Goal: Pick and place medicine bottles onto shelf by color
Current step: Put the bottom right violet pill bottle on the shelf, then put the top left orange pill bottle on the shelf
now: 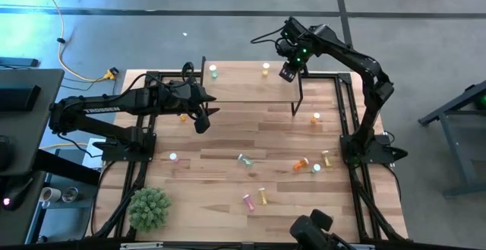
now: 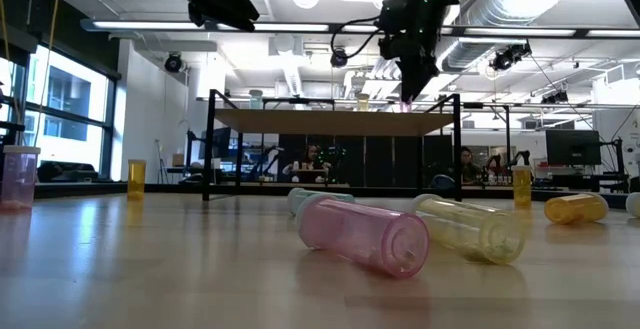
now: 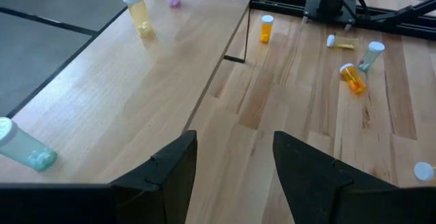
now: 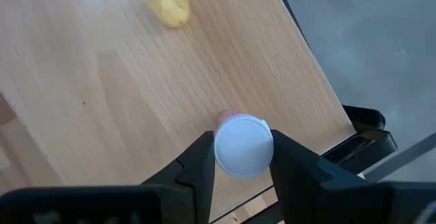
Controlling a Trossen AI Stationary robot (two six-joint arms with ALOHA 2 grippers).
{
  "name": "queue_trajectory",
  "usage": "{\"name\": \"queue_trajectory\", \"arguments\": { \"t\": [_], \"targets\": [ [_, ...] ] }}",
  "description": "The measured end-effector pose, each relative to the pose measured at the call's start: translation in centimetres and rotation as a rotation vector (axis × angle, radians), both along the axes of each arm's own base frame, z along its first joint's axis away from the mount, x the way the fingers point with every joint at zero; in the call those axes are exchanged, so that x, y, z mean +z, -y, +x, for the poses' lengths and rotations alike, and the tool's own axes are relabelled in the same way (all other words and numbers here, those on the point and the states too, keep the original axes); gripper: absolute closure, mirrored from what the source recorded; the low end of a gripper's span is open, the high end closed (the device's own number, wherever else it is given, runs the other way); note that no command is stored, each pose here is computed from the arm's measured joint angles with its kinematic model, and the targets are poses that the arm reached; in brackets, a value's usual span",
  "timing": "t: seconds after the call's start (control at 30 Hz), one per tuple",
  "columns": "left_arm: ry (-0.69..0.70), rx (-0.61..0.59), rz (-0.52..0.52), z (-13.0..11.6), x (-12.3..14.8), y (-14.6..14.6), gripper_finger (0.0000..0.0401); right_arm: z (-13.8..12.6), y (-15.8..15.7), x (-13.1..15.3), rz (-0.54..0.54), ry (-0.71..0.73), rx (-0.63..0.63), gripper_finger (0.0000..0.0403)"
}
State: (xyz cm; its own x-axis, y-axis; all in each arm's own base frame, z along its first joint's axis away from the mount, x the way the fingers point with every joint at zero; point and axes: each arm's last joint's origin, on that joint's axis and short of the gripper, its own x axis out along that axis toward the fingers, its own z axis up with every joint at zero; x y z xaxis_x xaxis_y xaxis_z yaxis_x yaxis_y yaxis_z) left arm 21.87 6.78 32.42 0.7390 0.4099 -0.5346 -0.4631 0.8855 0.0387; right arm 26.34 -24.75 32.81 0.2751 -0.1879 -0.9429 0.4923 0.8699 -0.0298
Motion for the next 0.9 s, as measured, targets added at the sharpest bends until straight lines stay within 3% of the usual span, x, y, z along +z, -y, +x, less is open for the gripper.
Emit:
{"name": "queue_trajectory", "arguments": {
  "t": [0.4,0.7,0.9],
  "targets": [
    [-0.001,-0.002,0.002,0.00,0.00,0.00,0.0217,-0.03,0.02,-0.04,-0.007,-0.011,-0.012,0.0290],
    [-0.001,-0.002,0.002,0.00,0.00,0.00,0.0217,0.01,0.30,-0.17,-0.047,-0.038,-0.034,0.0242],
    [-0.001,-0.002,0.002,0.00,0.00,0.00,0.0217,0.12,0.38,-0.12,-0.059,-0.028,-0.026,0.0236]
  ]
}}
